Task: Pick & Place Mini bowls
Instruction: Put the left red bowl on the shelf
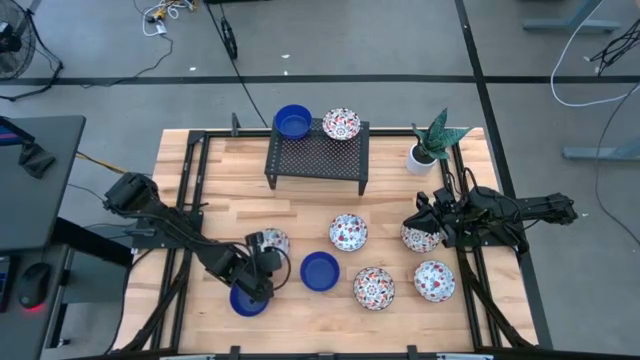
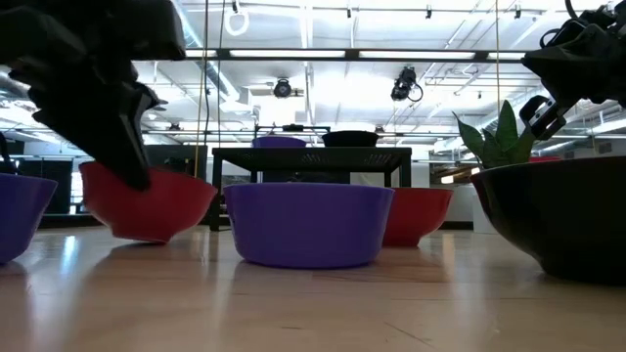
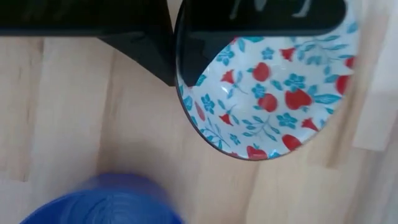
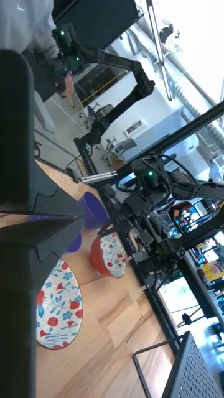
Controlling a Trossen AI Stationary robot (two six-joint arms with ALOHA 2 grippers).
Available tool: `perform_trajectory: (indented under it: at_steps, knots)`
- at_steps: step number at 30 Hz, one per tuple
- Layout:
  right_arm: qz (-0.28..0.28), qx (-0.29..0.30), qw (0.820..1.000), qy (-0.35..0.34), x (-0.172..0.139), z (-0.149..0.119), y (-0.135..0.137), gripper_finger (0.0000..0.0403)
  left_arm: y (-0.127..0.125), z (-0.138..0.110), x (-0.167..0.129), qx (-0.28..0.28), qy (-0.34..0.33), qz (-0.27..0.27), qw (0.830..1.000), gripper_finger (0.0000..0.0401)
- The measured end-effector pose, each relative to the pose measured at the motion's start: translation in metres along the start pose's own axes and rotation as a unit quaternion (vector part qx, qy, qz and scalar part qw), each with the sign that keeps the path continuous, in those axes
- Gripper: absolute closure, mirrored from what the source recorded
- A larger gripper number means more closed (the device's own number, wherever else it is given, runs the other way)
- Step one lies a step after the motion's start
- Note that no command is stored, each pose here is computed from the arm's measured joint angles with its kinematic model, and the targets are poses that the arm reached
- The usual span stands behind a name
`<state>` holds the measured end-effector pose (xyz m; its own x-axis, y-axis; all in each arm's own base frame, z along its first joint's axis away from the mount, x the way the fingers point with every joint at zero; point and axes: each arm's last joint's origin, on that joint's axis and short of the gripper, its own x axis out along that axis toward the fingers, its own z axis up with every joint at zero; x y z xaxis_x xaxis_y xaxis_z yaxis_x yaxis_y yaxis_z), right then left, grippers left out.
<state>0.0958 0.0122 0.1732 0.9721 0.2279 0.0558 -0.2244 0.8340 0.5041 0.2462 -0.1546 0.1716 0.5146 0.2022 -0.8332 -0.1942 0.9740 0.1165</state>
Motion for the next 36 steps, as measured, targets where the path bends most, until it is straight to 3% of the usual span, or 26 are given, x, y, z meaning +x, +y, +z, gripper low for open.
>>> perform_trajectory:
  at_steps: [8, 14, 20, 25, 30, 36]
  knots:
    - [0.0, 0.0, 1.0, 0.0, 0.0, 0.0, 0.0, 0.0382, -0.002, 0.05, -0.024, 0.076, -0.061, 0.019, 0.995, 0.0389]
    - [0.0, 0.0, 1.0, 0.0, 0.0, 0.0, 0.0, 0.0382, 0.013, 0.088, -0.037, 0.149, -0.117, 0.102, 0.977, 0.0388]
    - [0.0, 0.0, 1.0, 0.0, 0.0, 0.0, 0.0, 0.0382, 0.061, 0.122, -0.022, 0.208, -0.1, 0.156, 0.96, 0.039]
    - [0.0, 0.0, 1.0, 0.0, 0.0, 0.0, 0.0, 0.0382, 0.112, 0.149, -0.005, 0.22, -0.12, 0.139, 0.958, 0.0388]
    - [0.0, 0.0, 1.0, 0.0, 0.0, 0.0, 0.0, 0.0382, 0.16, 0.167, 0.003, 0.196, -0.156, 0.148, 0.957, 0.0389]
    - [0.0, 0.0, 1.0, 0.0, 0.0, 0.0, 0.0, 0.0382, 0.202, 0.166, 0.011, 0.147, -0.138, 0.147, 0.968, 0.0385]
